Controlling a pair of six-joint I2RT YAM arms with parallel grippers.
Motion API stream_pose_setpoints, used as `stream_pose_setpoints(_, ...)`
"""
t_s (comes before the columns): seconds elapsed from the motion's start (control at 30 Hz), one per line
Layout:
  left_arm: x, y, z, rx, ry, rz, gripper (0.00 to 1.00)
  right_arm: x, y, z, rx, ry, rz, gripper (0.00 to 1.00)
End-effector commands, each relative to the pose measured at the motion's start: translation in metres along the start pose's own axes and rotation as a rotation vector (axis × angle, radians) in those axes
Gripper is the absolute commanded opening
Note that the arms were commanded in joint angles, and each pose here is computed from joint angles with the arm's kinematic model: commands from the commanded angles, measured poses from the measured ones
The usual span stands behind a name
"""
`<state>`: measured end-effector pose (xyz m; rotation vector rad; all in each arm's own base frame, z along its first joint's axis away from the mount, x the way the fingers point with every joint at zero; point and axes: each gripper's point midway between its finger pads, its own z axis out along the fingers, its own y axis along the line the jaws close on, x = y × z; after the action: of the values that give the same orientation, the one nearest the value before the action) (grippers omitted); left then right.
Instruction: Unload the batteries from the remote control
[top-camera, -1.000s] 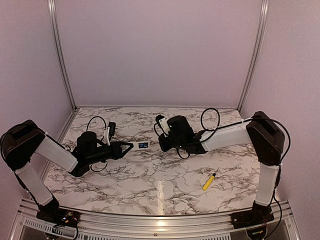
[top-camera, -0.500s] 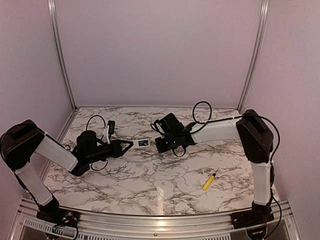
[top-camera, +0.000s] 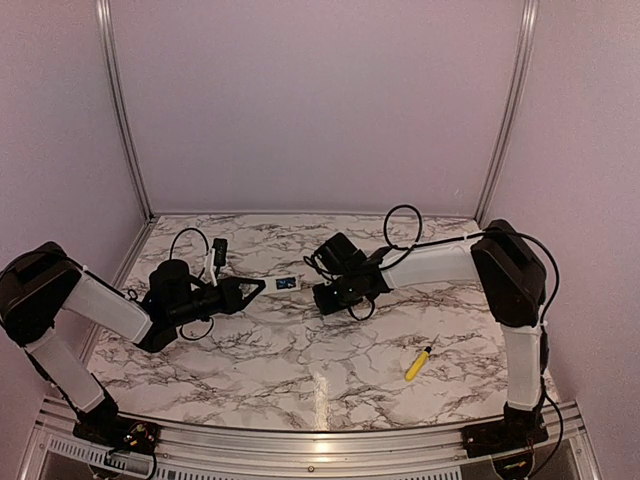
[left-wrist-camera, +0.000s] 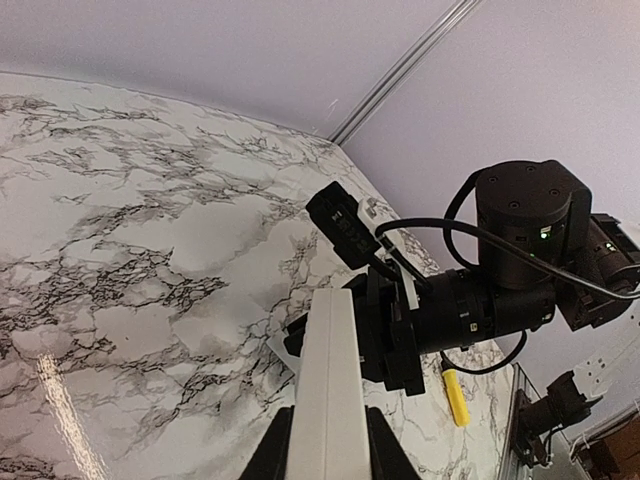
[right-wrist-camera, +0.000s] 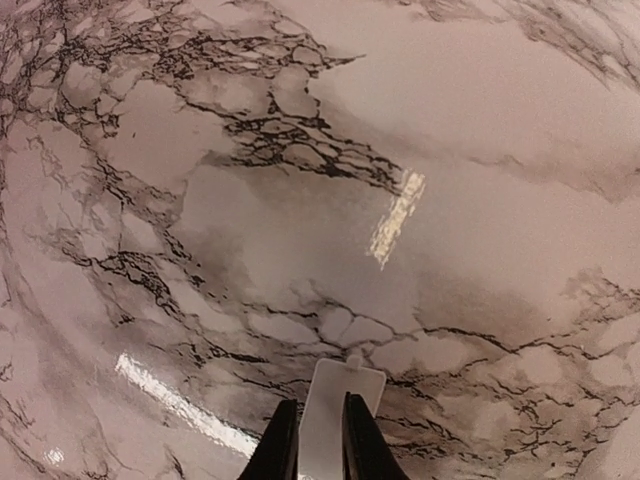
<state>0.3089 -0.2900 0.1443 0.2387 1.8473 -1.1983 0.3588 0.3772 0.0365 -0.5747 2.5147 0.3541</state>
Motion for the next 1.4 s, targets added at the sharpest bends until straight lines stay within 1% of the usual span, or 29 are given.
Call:
stream_pose_setpoints(0.0, -0.007, -0.006, -0.005, 0.022, -0.024, -0.005, 0.0, 0.008, 0.003, -0.01, 0.007, 0.009, 0.002, 0.15)
stream_pose_setpoints(0.2, -0.005, -0.011, -0.004, 0.054, -0.017, -0.018, 0.0, 0.007, 0.003, -0.028, -0.005, -0.024, 0.015, 0.17)
stream_pose_setpoints(0.43, 0.003, -0.019, -0.001, 0.088, 0.006, -0.029, 0.0, 0.018, -0.006, -0.057, 0.004, -0.053, 0.045, 0.31)
stream_pose_setpoints(0.53, 0.006, -0.028, 0.001, 0.122, 0.018, -0.029, 0.0, 0.021, -0.008, -0.073, -0.01, -0.081, 0.056, 0.41)
stream_pose_setpoints(0.6, 0.007, -0.033, 0.003, 0.136, 0.027, -0.031, 0.0, 0.025, -0.01, -0.083, -0.017, -0.094, 0.059, 0.53)
stream_pose_setpoints(0.77, 0.015, -0.042, 0.009, 0.169, 0.06, -0.048, 0.0, 0.035, -0.019, -0.11, -0.028, -0.141, 0.084, 0.75)
stream_pose_setpoints(0.9, 0.026, -0.05, 0.017, 0.193, 0.098, -0.081, 0.0, 0.047, -0.026, -0.122, -0.034, -0.158, 0.096, 0.79)
stream_pose_setpoints(1.0, 0.04, -0.055, 0.024, 0.206, 0.132, -0.118, 0.0, 0.05, -0.028, -0.131, -0.042, -0.189, 0.106, 0.82)
stream_pose_setpoints(1.1, 0.056, -0.061, 0.028, 0.22, 0.167, -0.146, 0.0, 0.052, -0.032, -0.141, -0.042, -0.215, 0.118, 0.87)
stream_pose_setpoints(1.37, 0.091, -0.06, 0.034, 0.183, 0.229, -0.202, 0.0, 0.057, -0.03, -0.157, -0.068, -0.25, 0.103, 0.93)
